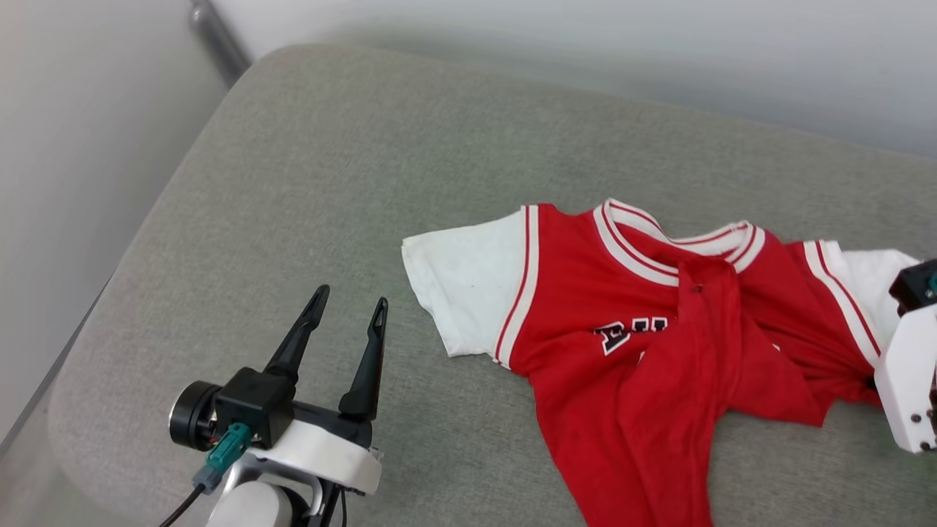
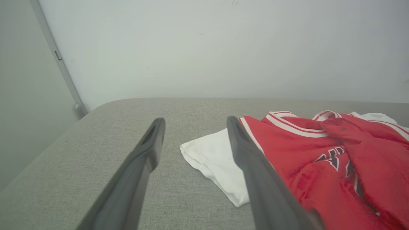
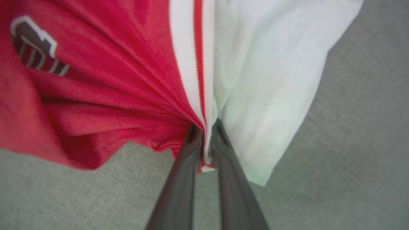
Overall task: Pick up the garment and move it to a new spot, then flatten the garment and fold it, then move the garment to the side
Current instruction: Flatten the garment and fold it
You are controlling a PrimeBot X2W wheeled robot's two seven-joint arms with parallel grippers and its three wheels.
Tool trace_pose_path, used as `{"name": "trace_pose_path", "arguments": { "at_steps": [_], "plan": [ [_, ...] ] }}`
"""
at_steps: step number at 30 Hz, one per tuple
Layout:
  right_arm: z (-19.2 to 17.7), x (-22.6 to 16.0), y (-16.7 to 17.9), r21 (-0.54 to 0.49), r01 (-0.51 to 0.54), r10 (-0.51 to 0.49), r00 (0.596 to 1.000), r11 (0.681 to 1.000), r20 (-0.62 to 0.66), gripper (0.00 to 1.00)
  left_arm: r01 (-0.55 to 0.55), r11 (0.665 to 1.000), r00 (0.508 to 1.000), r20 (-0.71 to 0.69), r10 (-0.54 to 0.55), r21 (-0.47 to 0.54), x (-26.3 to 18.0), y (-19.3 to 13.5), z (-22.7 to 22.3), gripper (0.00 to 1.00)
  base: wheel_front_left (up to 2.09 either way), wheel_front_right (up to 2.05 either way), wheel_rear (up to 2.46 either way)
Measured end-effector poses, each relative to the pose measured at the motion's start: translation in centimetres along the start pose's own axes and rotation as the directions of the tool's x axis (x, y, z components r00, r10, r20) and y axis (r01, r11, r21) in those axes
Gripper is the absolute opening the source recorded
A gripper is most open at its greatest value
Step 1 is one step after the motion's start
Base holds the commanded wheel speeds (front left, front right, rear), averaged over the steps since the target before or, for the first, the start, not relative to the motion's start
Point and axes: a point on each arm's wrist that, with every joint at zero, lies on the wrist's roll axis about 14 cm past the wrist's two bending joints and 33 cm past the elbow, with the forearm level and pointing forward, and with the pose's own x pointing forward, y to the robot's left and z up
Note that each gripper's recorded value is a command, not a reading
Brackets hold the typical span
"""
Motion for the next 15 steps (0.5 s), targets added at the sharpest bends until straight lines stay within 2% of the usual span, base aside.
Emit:
{"name": "trace_pose_path", "arguments": {
  "at_steps": [8,14,15],
  "plan": [
    [-6.0,-3.5,-2.1,0.122,0.071,-0.070,0.997,0.990,-0.013,0.00,0.061,0.998,0.998,0.005,-0.061,-0.025,-0.6,-1.8,0.1,1.00,0.00,0.00,0.00],
    [-9.4,-4.8,-1.2,0.236,0.066,-0.075,0.997,0.969,0.028,0.00,0.134,0.990,0.991,-0.011,-0.135,-0.039,-0.2,-3.9,-0.3,1.00,0.00,0.00,0.00],
    [-9.5,-4.9,-1.3,0.245,0.073,-0.088,0.995,0.967,0.053,0.66,0.144,0.989,0.989,-0.011,-0.144,-0.042,-0.1,-4.2,-0.3,1.00,0.00,0.00,0.00]
  ]
}}
